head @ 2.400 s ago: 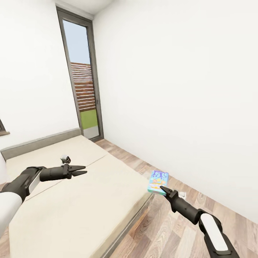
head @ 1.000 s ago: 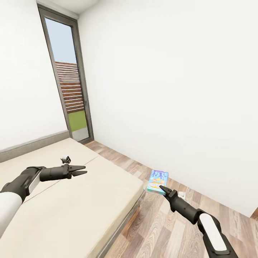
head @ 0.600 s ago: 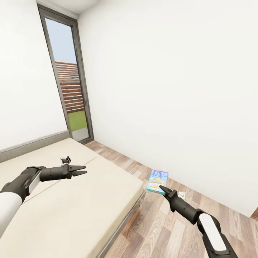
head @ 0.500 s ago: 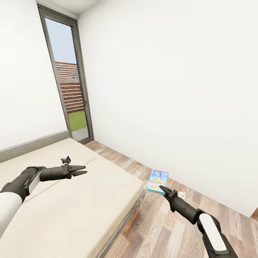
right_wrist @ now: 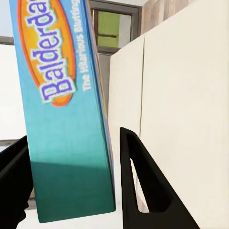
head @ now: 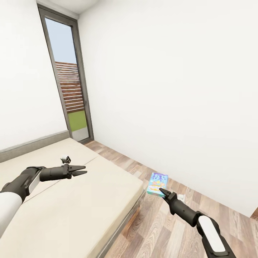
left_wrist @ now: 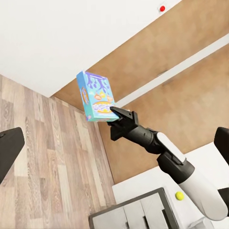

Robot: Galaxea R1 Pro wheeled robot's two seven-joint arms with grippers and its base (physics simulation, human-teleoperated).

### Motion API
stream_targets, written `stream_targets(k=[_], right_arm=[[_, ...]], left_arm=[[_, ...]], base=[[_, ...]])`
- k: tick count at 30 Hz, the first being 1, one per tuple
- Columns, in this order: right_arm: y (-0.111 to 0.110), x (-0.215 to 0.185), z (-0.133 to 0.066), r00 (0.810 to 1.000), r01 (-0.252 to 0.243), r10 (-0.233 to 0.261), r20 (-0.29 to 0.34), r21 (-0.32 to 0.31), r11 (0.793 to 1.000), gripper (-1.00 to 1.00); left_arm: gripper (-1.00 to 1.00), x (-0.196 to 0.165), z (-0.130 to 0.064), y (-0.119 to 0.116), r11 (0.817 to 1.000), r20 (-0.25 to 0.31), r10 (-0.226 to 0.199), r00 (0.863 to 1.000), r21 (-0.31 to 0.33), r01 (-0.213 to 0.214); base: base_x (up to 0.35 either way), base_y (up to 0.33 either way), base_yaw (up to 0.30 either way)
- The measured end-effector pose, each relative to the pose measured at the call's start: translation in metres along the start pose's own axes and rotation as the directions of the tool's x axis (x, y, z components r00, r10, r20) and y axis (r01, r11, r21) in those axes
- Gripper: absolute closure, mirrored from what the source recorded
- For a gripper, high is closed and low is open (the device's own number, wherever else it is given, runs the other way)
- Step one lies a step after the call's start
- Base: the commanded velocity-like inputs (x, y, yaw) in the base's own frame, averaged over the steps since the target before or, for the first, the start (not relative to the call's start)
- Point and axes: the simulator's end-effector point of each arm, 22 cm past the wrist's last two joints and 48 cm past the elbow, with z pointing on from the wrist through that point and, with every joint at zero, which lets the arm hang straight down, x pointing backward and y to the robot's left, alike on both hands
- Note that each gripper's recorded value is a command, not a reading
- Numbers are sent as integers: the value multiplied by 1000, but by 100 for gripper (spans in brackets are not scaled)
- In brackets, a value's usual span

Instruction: Put all the toys in the child's room - the three board games (two on the bed and one on the table), the two jigsaw puzzles on the table, and the tennis ball on the table - inside the toy box on the table in the child's room.

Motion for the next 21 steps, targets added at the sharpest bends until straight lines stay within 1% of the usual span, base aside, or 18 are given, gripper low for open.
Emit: stream_targets(k=[3,6,21], right_arm=[[-1,0,0,1000,-2,2,0,2,1000,100],[-2,0,0,1000,-3,3,0,3,1000,100],[-6,2,1,1000,-7,7,-3,13,1000,100]], left_arm=[[-100,0,0,0,1000,-1,0,1000,0,0],[-100,0,0,1,1000,-1,-1,1000,-1,1],[-100,1,1,3,1000,-2,-6,1000,-1,6]], base=[[0,0,-22],[0,0,-143],[0,0,-262]])
